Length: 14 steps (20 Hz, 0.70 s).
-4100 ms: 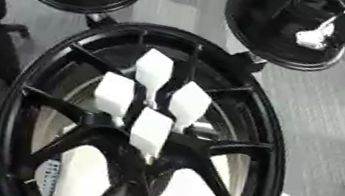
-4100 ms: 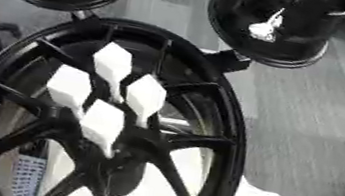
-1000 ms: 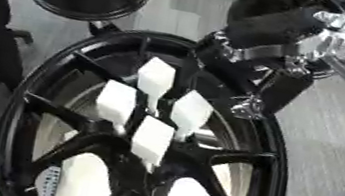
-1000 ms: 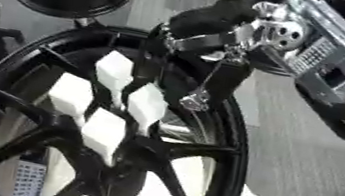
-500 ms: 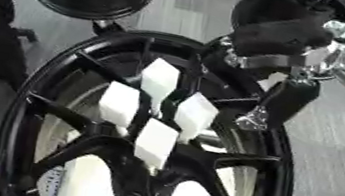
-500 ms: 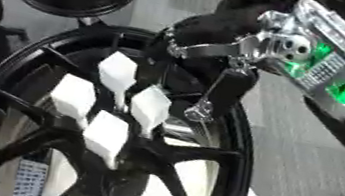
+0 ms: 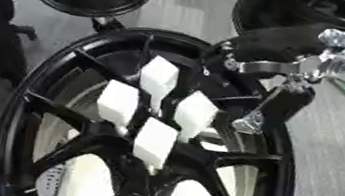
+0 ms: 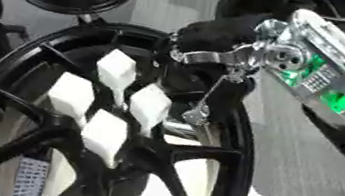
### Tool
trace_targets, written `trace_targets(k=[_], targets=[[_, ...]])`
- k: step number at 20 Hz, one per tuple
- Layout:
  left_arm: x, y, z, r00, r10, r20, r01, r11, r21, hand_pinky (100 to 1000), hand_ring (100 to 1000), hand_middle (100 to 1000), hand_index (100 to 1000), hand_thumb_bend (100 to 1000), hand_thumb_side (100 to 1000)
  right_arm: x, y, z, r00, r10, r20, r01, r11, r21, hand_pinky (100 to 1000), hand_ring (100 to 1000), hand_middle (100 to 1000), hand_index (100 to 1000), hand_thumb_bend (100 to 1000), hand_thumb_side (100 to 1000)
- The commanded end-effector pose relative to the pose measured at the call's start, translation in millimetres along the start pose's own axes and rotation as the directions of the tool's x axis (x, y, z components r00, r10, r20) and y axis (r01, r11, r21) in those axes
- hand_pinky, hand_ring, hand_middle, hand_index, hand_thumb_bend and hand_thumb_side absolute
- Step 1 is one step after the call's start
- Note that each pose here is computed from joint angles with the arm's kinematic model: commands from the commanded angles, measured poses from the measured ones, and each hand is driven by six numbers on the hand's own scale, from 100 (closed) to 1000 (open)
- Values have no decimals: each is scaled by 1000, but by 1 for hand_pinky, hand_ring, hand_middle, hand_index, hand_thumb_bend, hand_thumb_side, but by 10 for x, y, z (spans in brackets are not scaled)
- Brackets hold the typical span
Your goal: Pull the pin out of the wheel hub.
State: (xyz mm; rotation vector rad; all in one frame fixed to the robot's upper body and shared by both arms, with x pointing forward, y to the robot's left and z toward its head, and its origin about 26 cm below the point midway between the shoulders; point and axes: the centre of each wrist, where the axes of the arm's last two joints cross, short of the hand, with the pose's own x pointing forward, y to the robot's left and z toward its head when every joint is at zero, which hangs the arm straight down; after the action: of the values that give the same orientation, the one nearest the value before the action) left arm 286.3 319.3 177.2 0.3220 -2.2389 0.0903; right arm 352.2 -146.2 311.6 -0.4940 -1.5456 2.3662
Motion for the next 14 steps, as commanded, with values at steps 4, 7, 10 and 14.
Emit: trace_targets(k=[4,7,10,14], targets=[[51,16,-19,1000,-3,22,3,1000,0,754,742,649,835,100,664,7,-62,20,1000,-6,-3,6,1000,-19,916,886,813,858,129,294],[48,18,-17,1000,-4,20,4,1000,0,754,742,649,835,100,665,28,-73,9,1000,-12,18,12,1000,-19,915,886,815,858,117,303],[50,17,-18,1000,-3,21,3,1000,0,755,742,649,836,100,665,51,-96,5,999,-11,39,11,1000,-18,914,882,812,853,105,319],[52,14,-18,1000,-2,21,2,1000,-1,756,743,649,835,100,666,70,-104,-7,998,-11,57,12,1000,-9,913,882,806,844,100,344]])
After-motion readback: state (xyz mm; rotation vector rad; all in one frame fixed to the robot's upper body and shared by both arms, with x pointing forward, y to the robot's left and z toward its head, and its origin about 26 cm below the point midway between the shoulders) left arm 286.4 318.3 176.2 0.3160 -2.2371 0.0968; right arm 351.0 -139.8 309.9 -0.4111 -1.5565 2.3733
